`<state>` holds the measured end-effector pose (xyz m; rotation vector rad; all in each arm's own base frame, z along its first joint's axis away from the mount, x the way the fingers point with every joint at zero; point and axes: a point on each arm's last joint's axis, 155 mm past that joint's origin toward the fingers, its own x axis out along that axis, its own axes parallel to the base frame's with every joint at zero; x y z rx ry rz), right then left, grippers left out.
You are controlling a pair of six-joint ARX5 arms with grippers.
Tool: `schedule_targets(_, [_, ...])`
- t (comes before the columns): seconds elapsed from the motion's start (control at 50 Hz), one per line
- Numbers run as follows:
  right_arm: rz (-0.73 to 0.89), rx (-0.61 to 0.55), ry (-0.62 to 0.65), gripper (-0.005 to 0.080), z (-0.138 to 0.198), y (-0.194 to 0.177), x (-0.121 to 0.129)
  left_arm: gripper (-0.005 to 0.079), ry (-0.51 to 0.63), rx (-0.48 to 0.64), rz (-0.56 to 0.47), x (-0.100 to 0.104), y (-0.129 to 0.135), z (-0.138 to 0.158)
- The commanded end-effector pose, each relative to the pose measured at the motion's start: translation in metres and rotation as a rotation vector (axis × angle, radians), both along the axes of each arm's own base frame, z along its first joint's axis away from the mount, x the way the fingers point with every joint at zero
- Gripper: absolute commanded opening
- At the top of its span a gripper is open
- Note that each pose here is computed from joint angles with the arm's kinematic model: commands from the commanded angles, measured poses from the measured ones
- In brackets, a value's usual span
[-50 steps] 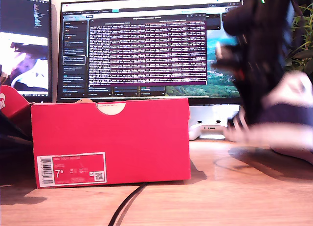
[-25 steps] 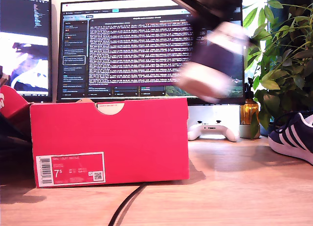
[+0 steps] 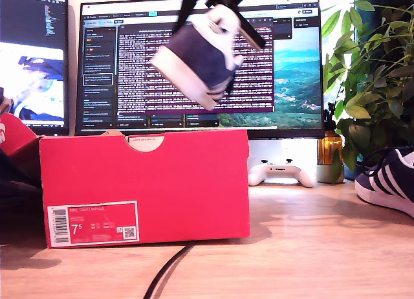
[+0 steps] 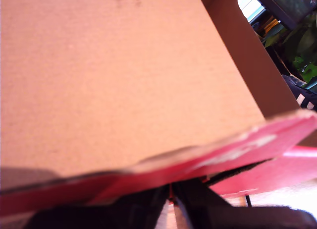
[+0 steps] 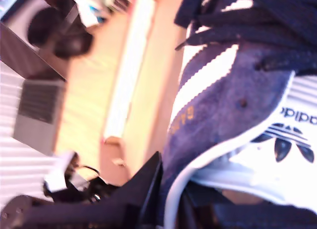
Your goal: Pack the blue shoes by picking the first shoe and placing it inside the red shoebox, left side, then picking and rotating the second shoe and placing it in the shoebox
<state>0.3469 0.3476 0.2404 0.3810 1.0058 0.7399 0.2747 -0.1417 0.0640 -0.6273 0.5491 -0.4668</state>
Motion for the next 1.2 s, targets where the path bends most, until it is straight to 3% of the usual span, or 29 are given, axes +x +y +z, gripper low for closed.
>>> schedule_targets(0.0, [0.013,0.025,-0.026,-0.0013,0.004,0.016,0.007,-0.0021,0.001,0.01,-0.007,-0.005,0.0,-0.005])
schedule_targets(0.64, [0.035,0.086,0.01,-0.0013,-0.037,0.08,0.017,-0.0021,-0.006,0.018,-0.011,-0.005,0.0,-0.004])
schedule_targets(0.92, [0.011,0.061,-0.001,-0.0013,-0.06,0.089,0.028,-0.0021,-0.006,0.018,-0.012,-0.005,0.0,-0.004])
schedule_targets(1.18, [-0.037,0.042,-0.049,-0.0013,-0.057,0.088,0.043,-0.0021,-0.005,0.018,-0.012,-0.005,0.0,-0.004])
